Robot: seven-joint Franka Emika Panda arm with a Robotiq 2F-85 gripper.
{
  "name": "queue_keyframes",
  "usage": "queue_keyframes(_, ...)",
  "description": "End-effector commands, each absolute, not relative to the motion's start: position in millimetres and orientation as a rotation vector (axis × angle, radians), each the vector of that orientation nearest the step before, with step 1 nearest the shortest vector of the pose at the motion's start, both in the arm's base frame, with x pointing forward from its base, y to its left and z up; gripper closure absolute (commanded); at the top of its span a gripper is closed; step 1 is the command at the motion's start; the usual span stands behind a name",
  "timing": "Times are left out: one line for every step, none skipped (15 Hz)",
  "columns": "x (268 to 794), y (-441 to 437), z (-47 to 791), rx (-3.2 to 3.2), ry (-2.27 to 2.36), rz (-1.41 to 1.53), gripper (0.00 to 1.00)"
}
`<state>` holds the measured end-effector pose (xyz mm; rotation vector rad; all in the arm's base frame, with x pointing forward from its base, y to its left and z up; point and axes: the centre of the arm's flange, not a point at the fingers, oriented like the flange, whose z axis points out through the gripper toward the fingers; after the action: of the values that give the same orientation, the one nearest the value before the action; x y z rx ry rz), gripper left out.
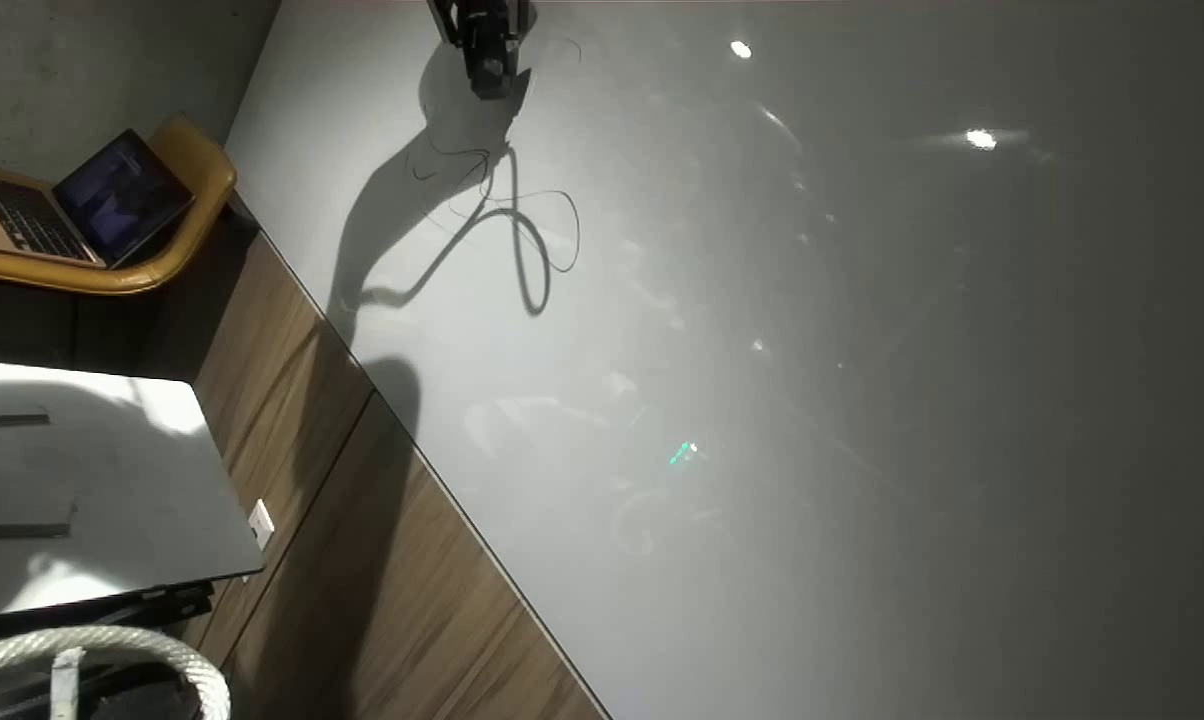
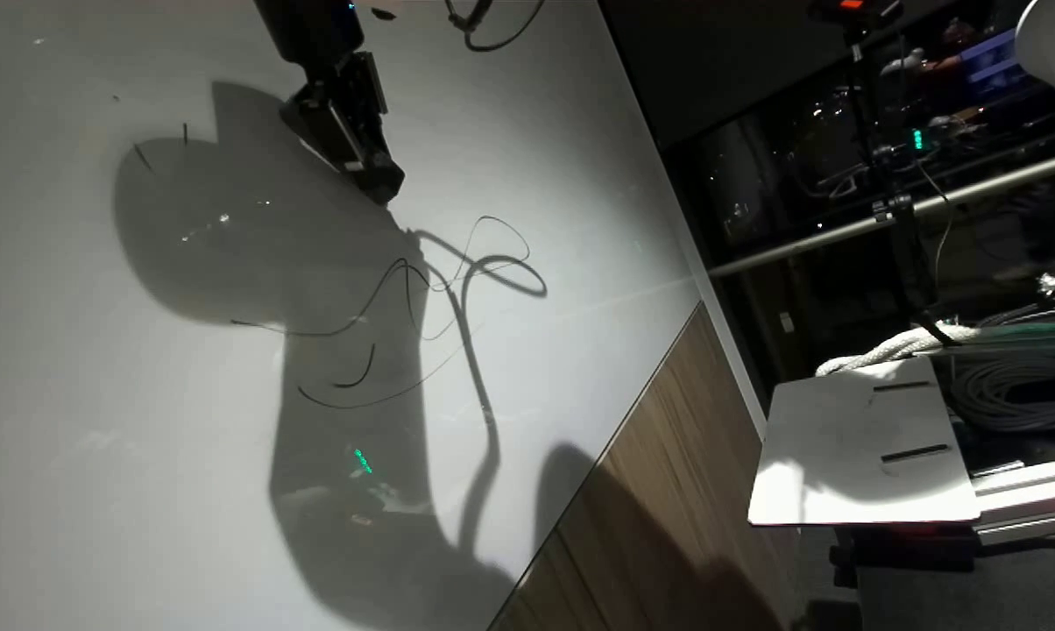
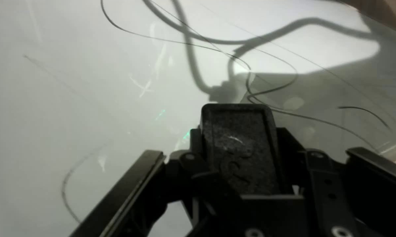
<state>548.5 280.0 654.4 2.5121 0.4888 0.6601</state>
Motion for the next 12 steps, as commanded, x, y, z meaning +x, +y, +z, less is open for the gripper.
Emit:
queue_keyframes(551.1,215.4,669.1,2.497,0.425,0.642,0.69)
queue_keyframes(553.3,198.6,670.9,2.493,0.402,0.634,0.69)
queue_keyframes(555.7,180.7,674.1,2.491,0.378,0.621,0.69)
queue_keyframes(556.9,165.8,674.7,2.486,0.357,0.609,0.69)
queue_keyframes(557.3,153.8,679.5,2.483,0.338,0.596,0.69)
queue_keyframes(557.8,144.4,680.2,2.48,0.323,0.591,0.69)
queue_keyframes(558.1,136.0,682.4,2.48,0.311,0.586,0.69)
queue_keyframes(556.9,135.8,685.6,2.478,0.302,0.583,0.69)
queue_keyframes(557.2,135.3,687.3,2.479,0.299,0.584,0.69)
queue_keyframes(557.2,138.3,687.5,2.478,0.299,0.589,0.69)
queue_keyframes(558.7,143.9,687.7,2.48,0.305,0.591,0.69)
queue_keyframes(560.2,149.6,687.6,2.48,0.313,0.591,0.69)
